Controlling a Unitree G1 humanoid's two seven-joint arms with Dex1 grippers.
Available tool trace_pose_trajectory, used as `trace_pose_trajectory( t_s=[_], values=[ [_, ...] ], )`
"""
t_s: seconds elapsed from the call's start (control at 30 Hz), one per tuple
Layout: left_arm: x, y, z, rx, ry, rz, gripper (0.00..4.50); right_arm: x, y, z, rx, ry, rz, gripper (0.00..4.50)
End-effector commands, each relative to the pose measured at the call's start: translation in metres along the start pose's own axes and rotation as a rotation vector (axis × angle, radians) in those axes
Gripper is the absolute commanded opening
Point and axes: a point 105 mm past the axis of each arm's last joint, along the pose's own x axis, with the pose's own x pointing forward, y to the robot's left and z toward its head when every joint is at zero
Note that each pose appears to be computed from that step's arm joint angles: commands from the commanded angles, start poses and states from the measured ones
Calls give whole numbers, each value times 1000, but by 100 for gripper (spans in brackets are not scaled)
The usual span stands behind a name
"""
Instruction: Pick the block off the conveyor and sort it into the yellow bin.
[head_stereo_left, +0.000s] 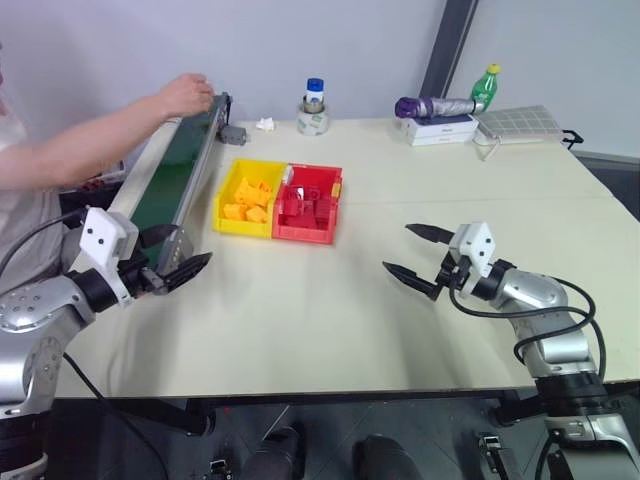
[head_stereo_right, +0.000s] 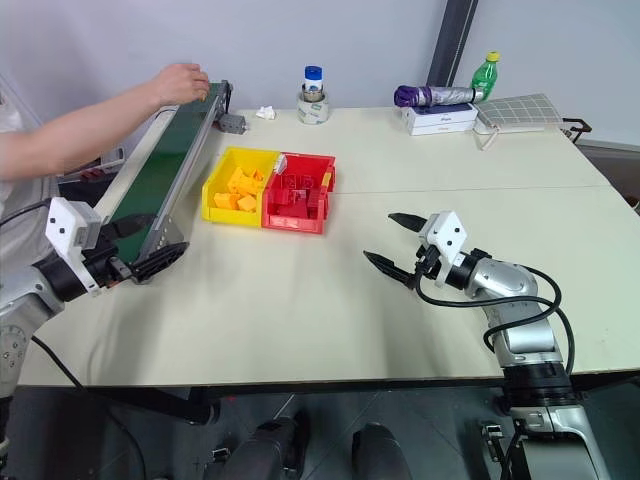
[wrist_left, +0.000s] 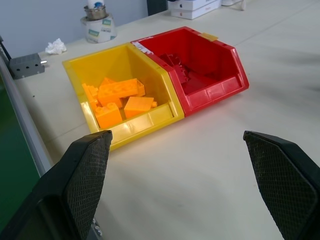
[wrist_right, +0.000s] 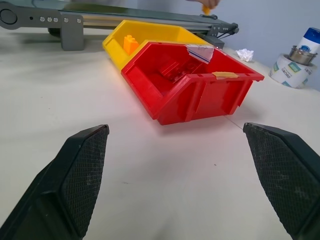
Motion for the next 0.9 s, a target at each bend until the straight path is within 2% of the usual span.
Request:
trace_pose_trajectory(
  t_s=[0.03,0.9],
  values=[
    [-2,1,10,38,-37,4,444,1,-3,17,-50,-48,0,450],
    [-2,6,17,85,-64,43,444,2,-3,17,-48,-52,-1,450]
  ],
)
